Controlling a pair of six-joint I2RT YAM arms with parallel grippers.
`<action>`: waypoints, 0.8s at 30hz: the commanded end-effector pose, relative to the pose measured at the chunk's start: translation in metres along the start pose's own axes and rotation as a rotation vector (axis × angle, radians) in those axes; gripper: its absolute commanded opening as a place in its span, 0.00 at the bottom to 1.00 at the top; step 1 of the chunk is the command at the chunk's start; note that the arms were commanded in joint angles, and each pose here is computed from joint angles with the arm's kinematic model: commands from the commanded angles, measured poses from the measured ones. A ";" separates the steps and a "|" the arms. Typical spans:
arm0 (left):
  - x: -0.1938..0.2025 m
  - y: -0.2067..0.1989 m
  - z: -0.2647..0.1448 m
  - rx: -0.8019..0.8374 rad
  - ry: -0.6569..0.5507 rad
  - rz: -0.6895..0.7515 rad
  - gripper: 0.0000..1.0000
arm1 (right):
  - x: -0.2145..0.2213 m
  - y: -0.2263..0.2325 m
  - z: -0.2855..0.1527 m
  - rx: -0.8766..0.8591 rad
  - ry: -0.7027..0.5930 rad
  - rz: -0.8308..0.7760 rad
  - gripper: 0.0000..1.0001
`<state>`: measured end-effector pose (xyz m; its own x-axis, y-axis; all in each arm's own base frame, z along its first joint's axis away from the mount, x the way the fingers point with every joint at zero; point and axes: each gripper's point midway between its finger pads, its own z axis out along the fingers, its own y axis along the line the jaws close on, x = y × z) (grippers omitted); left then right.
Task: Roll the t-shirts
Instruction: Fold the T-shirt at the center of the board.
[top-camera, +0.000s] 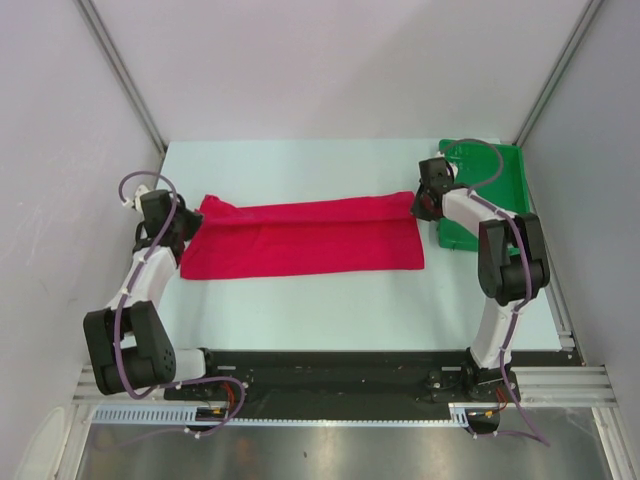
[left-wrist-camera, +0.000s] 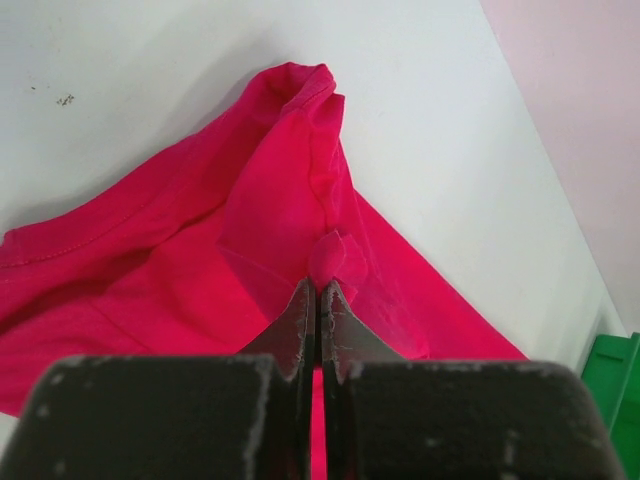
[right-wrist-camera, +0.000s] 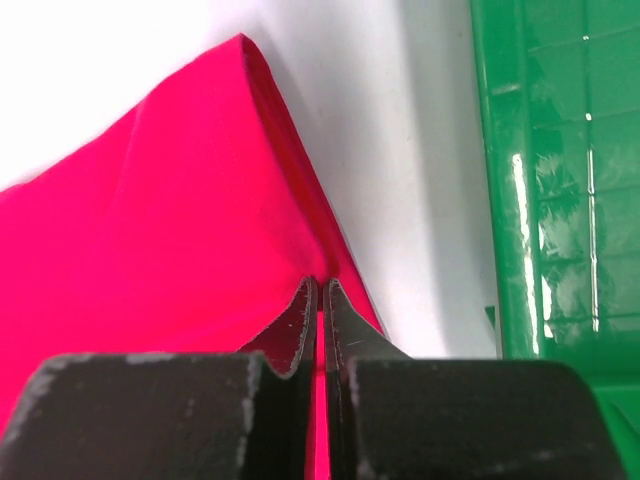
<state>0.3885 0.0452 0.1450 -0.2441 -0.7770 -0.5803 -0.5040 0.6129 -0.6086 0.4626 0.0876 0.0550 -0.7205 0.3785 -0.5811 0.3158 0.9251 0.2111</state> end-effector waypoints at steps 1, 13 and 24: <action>-0.022 -0.007 -0.011 0.011 -0.065 0.014 0.00 | -0.015 0.000 -0.026 0.012 -0.053 -0.015 0.00; -0.007 0.008 -0.011 -0.024 -0.031 -0.017 0.00 | 0.012 -0.009 -0.033 0.019 -0.024 -0.024 0.00; 0.018 0.031 -0.006 -0.064 0.022 -0.034 0.00 | 0.026 -0.013 -0.030 0.016 -0.001 -0.033 0.07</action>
<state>0.3626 0.0446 0.1093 -0.2778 -0.7969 -0.5365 -0.5740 0.5855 -0.5724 0.4150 0.0888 0.0392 -0.7690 0.3469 -0.5370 0.3070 0.9372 0.1658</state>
